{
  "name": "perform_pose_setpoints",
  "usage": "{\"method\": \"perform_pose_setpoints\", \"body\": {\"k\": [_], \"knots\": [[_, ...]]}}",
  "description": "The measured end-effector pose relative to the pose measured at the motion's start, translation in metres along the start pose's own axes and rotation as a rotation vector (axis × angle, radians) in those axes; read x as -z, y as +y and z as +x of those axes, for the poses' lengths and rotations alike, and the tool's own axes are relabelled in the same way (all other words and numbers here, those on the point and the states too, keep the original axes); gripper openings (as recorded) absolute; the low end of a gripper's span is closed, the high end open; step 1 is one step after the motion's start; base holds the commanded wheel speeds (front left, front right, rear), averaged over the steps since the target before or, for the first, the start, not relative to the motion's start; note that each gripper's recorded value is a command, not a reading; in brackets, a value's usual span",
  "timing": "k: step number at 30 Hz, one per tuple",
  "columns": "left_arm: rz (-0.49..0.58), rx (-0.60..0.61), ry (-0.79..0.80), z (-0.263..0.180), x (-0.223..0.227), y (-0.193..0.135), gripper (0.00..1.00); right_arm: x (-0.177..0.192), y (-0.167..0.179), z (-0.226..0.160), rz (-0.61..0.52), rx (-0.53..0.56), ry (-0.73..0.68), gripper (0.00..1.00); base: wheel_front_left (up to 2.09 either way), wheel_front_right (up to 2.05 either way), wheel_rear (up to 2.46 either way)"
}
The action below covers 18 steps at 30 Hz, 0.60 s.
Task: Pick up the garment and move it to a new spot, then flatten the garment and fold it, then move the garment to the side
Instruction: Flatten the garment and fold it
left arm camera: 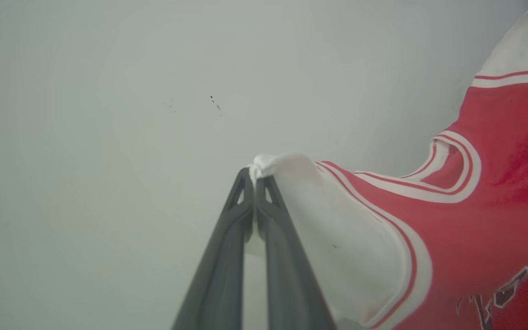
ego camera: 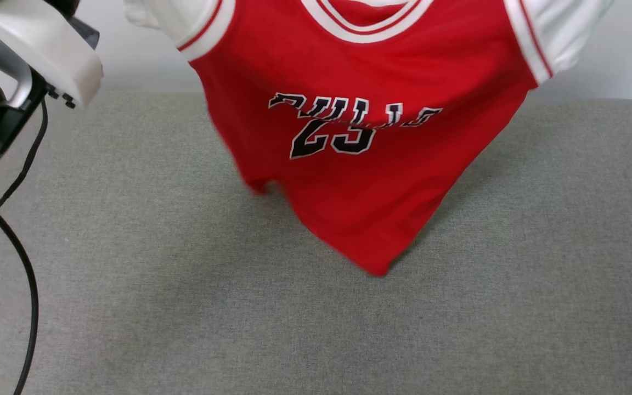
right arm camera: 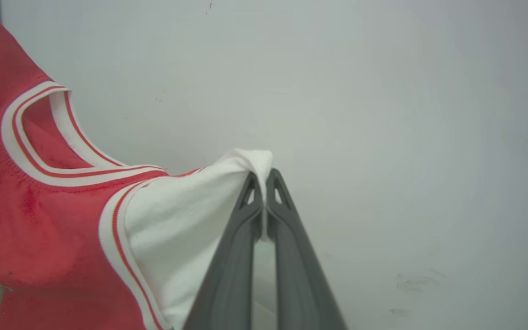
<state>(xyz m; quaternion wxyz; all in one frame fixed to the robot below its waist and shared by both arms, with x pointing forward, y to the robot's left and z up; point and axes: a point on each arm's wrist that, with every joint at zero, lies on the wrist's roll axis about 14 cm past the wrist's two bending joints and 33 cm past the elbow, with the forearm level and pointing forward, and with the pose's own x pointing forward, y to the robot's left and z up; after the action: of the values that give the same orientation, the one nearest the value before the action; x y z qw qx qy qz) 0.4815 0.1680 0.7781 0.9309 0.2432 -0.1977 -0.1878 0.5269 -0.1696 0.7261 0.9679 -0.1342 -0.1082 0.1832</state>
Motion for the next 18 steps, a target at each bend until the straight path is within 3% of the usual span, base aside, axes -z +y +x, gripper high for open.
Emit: {"method": "perform_pose_setpoints", "body": {"k": [7,18], "knots": [[-0.002,-0.029,-0.073,0.005,-0.033,0.013,0.00,-0.047,-0.016,-0.001,-0.009,0.059,-0.127,0.00,0.00,0.00,0.00],[-0.061,-0.040,-0.097,0.049,-0.022,0.028,0.00,-0.057,-0.015,0.039,-0.041,0.061,-0.147,0.00,0.00,0.00,0.00]]}}
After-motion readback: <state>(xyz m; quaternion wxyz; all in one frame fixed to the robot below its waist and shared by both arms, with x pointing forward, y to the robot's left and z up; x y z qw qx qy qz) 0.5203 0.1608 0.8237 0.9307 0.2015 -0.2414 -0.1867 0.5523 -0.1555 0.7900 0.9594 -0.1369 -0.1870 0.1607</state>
